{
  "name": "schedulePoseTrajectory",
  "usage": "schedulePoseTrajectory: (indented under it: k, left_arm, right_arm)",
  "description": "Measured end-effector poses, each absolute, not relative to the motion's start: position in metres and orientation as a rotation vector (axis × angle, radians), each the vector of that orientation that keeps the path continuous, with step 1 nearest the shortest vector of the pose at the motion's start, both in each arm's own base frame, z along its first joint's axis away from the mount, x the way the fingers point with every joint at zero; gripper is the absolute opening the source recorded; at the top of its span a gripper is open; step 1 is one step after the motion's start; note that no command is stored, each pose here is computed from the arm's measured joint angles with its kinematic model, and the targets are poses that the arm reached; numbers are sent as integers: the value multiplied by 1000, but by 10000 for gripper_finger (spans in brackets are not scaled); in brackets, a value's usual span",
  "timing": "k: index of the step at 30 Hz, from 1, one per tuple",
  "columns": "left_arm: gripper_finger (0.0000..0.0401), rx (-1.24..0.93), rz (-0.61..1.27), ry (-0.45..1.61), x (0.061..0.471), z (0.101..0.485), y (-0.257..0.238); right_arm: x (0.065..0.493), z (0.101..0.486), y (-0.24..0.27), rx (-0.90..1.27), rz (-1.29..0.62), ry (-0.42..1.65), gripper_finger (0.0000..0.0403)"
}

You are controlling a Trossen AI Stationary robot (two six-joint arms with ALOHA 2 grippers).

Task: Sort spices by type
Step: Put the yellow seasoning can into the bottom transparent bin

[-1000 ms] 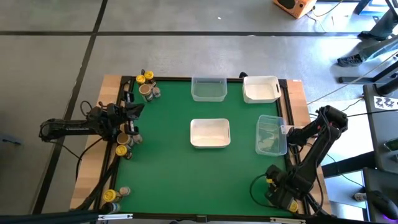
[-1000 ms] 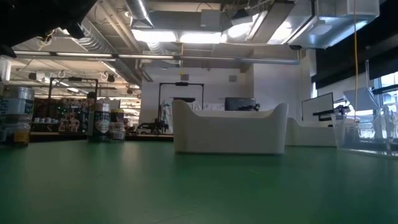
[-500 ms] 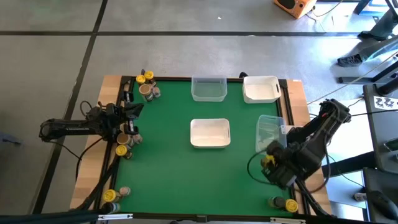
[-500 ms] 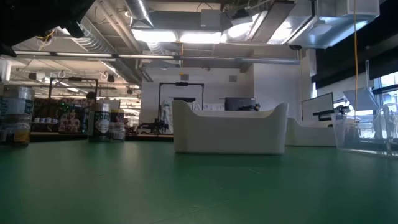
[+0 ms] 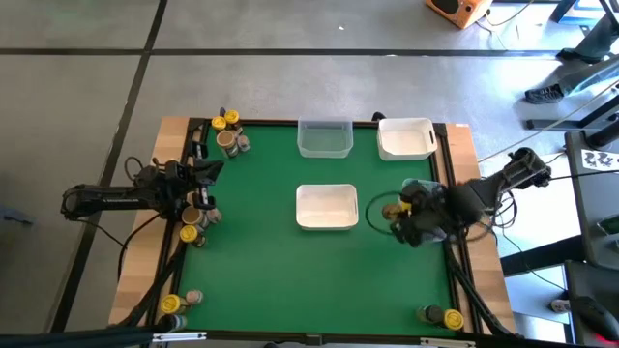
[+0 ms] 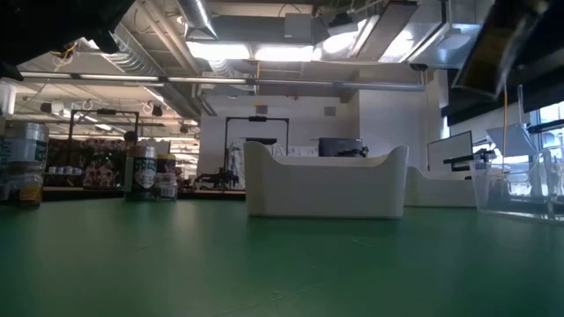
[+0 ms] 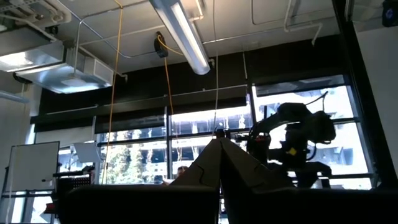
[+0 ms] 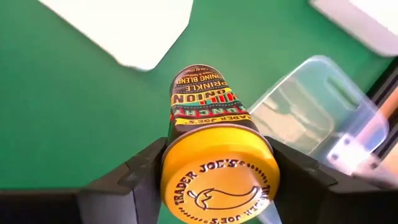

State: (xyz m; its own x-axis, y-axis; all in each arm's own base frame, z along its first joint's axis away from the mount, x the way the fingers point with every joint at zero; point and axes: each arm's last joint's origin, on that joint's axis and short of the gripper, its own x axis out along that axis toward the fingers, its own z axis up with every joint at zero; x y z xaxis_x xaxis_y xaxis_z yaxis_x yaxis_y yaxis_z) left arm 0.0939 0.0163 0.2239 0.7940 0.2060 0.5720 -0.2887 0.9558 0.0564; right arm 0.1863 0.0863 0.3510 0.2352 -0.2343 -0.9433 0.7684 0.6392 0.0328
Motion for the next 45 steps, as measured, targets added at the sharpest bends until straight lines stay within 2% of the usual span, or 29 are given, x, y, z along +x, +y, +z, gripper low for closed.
schedulePoseTrajectory:
  k: [8,17,26,41,45]
  left_arm:
    - [0,143,267,-597,94,224,16]
    - [0,143,267,-599,94,224,16]
    - [0,144,267,-606,93,225,16]
    - [0,144,267,-605,93,225,16]
    - [0,146,268,-605,93,225,16]
  right_arm:
    - [177,345,40,570,-793,1173,232]
    - [140,310,6,674,-914,1252,232]
    - [134,269,-11,659,-1028,1407,232]
    - [149,227,-22,652,-961,1433,233]
    - [153,224,-22,639,-934,1427,259]
